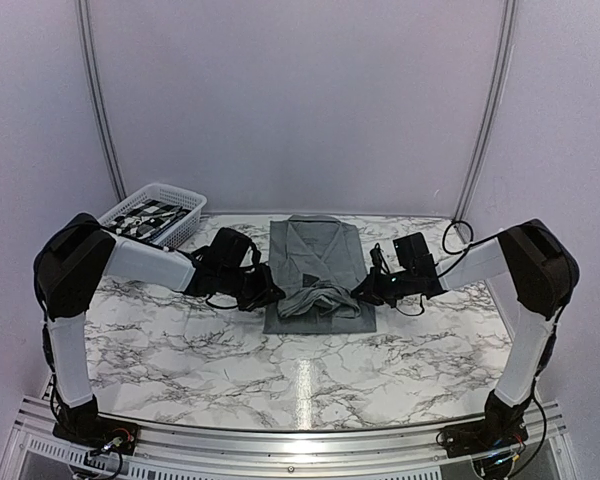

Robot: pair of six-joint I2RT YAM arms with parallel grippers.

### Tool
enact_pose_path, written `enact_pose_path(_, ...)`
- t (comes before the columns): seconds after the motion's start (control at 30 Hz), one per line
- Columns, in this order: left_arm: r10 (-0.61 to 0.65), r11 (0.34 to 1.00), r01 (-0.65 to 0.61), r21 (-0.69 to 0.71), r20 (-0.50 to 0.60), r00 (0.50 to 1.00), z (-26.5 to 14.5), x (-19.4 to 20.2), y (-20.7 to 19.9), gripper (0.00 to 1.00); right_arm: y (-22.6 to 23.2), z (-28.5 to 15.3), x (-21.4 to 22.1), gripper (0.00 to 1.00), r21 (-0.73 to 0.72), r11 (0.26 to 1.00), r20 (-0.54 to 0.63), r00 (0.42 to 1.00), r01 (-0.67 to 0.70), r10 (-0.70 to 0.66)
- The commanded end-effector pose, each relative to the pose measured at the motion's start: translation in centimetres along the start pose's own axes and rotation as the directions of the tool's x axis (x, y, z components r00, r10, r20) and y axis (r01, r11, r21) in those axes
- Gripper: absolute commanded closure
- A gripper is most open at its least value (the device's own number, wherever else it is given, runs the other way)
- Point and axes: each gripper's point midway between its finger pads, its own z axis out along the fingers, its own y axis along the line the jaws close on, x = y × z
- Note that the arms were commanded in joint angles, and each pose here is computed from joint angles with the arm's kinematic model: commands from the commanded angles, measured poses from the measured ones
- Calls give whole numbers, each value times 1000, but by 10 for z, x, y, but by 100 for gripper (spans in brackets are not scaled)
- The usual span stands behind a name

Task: Fold and stack the long sleeve shirts
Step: Fold the rectangle-folded shirt at the center of the board.

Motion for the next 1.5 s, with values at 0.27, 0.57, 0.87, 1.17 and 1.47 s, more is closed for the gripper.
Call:
enact_pose_path(0.27,29,1000,-29,10,50,998,3,-46,-14,59,27,-13,-41,84,-18,999,72,997,28,-26)
enact_pose_path(0.57,79,996,-82,31,103,992,-16,-67,-23,33,36,-34,-58,57,0,999,131,990,46,-45)
enact_pose_path(0.87,149,988,-153,7,190,970,-44,-87,-33,20,41,-61,-73,36,57,994,205,974,89,-99)
enact_pose_path(1.17,204,979,-193,-68,268,942,-77,-96,-33,21,48,-86,-64,38,98,985,241,957,141,-161)
enact_pose_path(1.47,272,962,-266,-56,169,947,-56,-49,-41,66,68,-60,-1,78,87,956,128,948,281,-291)
